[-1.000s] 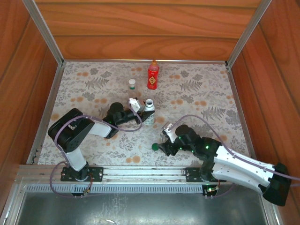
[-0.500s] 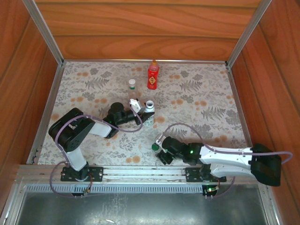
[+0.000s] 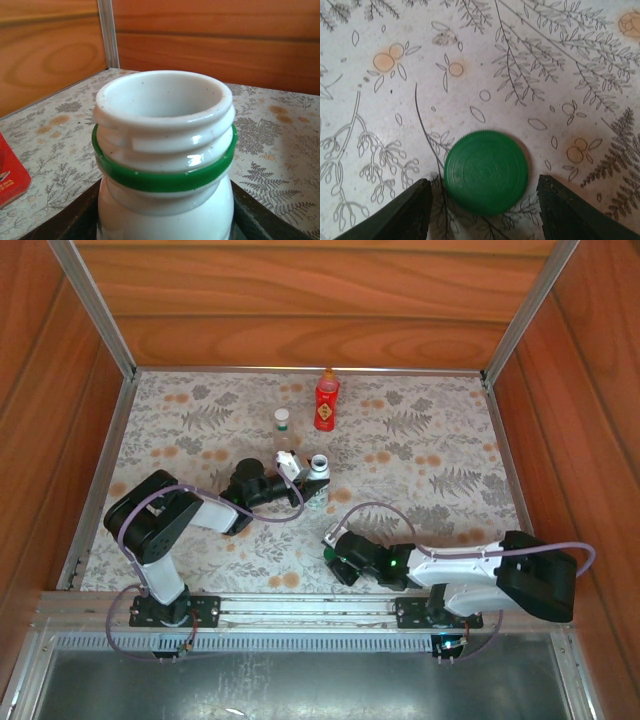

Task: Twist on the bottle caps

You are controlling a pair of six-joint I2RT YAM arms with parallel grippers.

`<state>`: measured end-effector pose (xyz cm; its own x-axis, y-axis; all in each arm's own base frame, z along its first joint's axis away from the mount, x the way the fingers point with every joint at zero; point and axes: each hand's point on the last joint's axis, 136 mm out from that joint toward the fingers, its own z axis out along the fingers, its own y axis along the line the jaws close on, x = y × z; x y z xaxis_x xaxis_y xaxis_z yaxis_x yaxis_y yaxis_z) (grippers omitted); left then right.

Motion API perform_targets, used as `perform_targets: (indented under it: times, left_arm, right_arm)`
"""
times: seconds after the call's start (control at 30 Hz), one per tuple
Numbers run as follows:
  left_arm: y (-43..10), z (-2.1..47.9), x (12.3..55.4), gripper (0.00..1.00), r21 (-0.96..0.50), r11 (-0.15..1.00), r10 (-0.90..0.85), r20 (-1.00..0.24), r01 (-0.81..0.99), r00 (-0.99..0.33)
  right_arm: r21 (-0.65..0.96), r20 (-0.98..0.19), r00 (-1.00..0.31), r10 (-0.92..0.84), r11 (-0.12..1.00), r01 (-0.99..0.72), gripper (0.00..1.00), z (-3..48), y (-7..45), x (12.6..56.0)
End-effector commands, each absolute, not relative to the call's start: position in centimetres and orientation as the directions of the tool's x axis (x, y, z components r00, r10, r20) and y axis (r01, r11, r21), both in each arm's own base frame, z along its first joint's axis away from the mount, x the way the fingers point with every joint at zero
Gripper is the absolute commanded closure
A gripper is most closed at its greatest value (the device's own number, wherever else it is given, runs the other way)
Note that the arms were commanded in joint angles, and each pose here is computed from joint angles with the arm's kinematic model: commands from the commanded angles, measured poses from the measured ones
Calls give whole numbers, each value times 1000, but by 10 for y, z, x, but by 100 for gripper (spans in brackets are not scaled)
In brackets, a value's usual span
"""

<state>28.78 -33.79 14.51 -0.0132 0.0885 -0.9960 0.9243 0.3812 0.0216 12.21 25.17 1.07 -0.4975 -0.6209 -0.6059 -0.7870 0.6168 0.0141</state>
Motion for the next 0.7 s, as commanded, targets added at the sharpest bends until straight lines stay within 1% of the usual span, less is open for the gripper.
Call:
perform_targets:
  times: [0.0,0.1,0.43,0.53,0.67]
  left_arm:
    - [-334,130,288,47,-1,379,117,-992,925,-49]
    - [-333,130,287,47,-3,379,115,-992,925,-50]
    - [-334,129,288,47,-6,377,116,-992,926,-53]
    - [-333,128,288,47,-7,377,117,-992,926,-55]
    - [-334,128,288,47,-6,375,118,-992,927,-54]
  right_arm:
    - [12,-547,-523,-654,618,-786,43,-11,240,113]
    - [17,-543,-522,-658,613,-790,46,-14,242,113]
    - [26,-549,-522,-653,611,-791,60,-10,242,112]
    - [29,-558,-520,-646,611,-791,62,-7,243,112]
    - [30,-576,-518,-632,617,-786,63,2,246,115]
